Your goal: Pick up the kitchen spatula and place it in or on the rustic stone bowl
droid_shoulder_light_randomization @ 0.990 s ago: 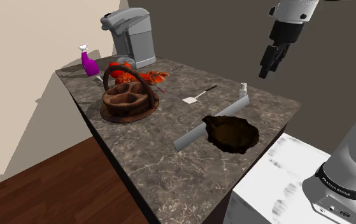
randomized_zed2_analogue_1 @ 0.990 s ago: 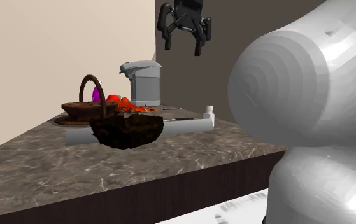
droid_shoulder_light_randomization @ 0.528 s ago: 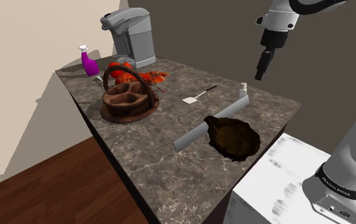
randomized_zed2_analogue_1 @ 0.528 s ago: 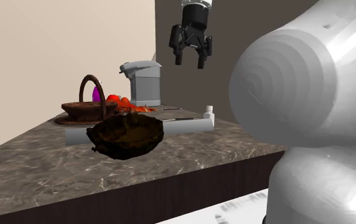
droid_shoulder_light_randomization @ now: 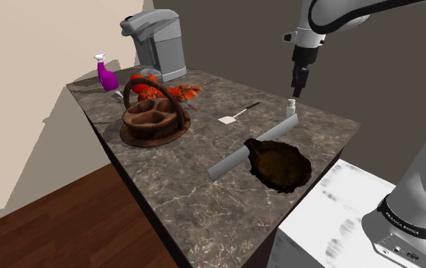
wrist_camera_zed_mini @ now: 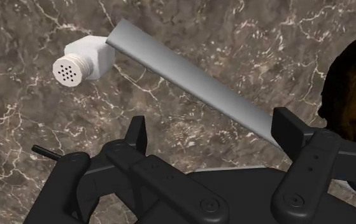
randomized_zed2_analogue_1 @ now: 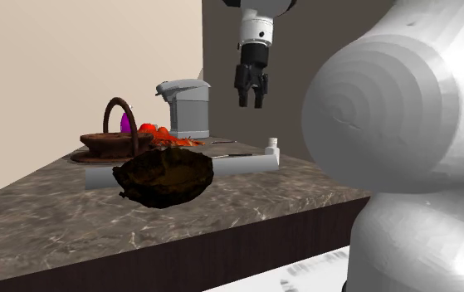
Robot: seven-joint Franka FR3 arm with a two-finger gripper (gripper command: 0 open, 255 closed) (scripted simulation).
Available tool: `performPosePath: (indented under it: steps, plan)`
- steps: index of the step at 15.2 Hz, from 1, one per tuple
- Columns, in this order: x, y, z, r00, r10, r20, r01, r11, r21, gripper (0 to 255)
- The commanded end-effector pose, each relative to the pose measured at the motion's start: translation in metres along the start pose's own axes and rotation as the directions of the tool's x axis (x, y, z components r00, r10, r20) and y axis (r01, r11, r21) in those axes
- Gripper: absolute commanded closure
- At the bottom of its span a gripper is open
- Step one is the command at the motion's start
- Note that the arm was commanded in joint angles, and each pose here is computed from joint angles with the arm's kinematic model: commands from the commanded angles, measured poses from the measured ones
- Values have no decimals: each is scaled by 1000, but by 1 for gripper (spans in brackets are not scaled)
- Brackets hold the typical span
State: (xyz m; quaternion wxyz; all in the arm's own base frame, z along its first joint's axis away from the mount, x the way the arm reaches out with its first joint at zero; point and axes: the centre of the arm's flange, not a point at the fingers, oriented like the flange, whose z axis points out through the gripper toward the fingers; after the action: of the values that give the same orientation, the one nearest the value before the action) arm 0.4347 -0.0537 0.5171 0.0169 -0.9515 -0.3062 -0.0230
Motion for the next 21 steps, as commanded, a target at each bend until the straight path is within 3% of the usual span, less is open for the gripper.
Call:
performPosePath:
  steps: [1, 3, 6, 11, 16, 21]
  plan:
    - [13, 22, 15, 996, -91, 12, 91, 996, -3, 0]
    - [29, 40, 27, 984, -174, 22, 174, 985, -3, 0]
    - [54, 65, 45, 954, -297, 38, 298, 955, -2, 0]
    - [103, 99, 77, 869, -490, 64, 491, 871, 4, 0]
    - [157, 123, 110, 745, -661, 88, 663, 749, 15, 0]
    - [213, 134, 144, 587, -802, 109, 804, 593, 31, 0]
